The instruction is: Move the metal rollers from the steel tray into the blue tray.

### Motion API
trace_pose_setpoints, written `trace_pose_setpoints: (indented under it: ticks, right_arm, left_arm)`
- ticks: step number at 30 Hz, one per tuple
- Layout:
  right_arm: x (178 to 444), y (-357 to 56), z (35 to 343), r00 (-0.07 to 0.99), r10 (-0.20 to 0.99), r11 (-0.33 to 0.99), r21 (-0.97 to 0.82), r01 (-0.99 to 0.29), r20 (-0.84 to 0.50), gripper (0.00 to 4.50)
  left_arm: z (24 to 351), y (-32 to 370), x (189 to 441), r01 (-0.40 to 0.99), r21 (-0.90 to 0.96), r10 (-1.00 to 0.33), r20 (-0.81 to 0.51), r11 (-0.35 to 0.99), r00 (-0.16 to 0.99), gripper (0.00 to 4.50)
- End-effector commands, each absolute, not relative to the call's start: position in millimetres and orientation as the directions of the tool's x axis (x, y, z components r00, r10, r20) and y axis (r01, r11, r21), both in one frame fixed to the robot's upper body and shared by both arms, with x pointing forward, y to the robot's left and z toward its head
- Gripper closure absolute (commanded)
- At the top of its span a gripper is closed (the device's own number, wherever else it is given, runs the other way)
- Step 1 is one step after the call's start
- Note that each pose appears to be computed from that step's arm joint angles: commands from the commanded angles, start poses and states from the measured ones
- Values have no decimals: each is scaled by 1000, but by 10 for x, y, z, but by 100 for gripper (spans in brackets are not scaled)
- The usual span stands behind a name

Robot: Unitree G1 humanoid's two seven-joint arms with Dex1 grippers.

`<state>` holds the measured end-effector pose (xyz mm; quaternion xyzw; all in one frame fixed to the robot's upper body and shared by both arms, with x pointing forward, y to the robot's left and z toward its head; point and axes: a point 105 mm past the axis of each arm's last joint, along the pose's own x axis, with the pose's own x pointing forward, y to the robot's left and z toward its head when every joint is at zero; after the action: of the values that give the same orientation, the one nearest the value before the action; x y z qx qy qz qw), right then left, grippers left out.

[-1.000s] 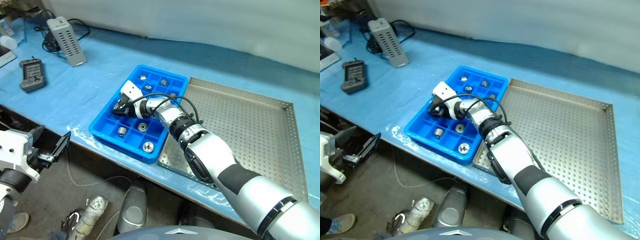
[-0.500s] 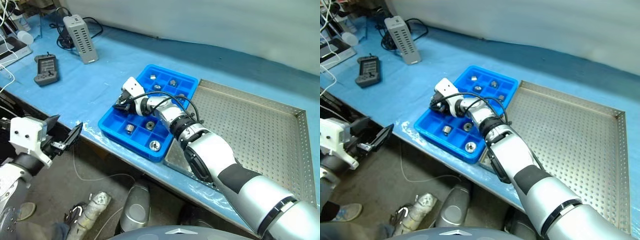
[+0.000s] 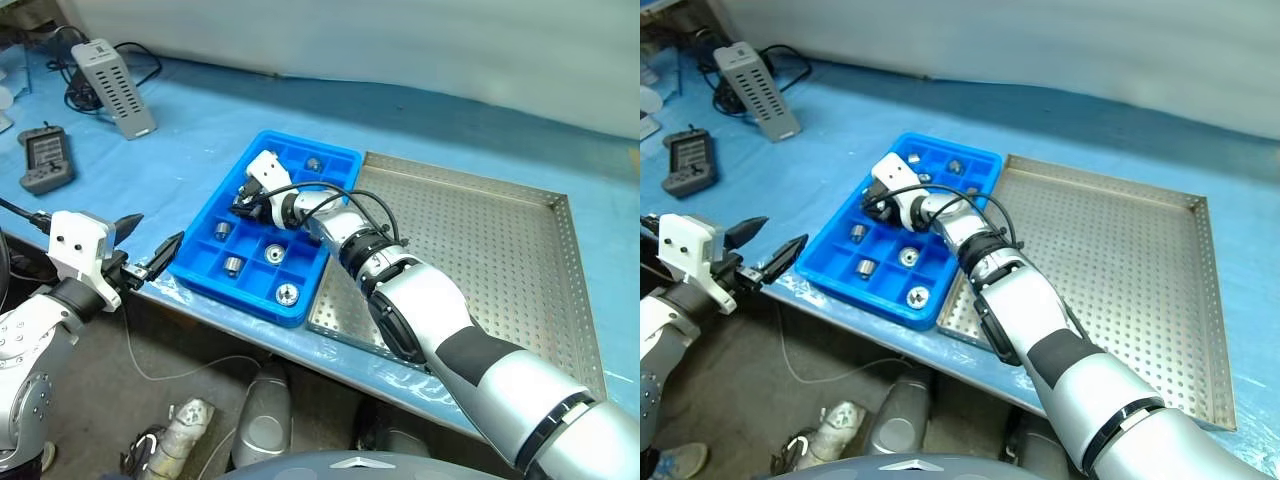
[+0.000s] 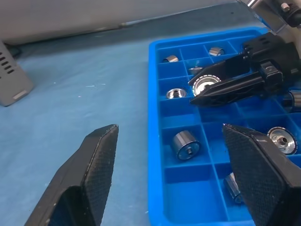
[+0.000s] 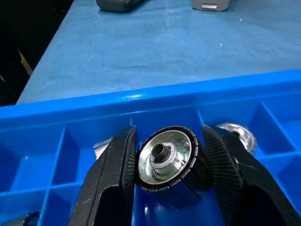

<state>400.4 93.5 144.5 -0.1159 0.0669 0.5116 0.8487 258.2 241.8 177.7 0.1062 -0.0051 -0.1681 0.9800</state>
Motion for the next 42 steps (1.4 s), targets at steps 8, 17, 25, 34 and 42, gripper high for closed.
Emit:
trace_pose_setpoints:
  ticks: [8, 17, 25, 34, 42]
  right_arm:
    - [3493, 1650, 1630, 271, 947, 253, -121, -960, -170, 171]
    - [3492, 1683, 1773, 266, 953, 243, -158, -957, -146, 73]
    - [3795, 1269, 2285, 282, 957, 261, -230, -938, -64, 73]
    - [4251, 179, 2379, 532, 846, 508, -276, -816, -16, 73]
    - [3834, -771, 2026, 709, 705, 700, -139, -700, -20, 73]
  left_arm:
    - [1867, 2396, 2609, 339, 248, -351, 1, 907, 937, 78]
    - [1870, 2373, 2625, 354, 245, -364, -3, 903, 931, 78]
    - [1844, 2170, 2927, 464, 218, -477, 7, 859, 879, 78]
    - [1911, 1678, 3416, 653, 235, -677, 26, 720, 736, 78]
    - [1961, 1352, 3608, 746, 234, -773, 40, 623, 633, 78]
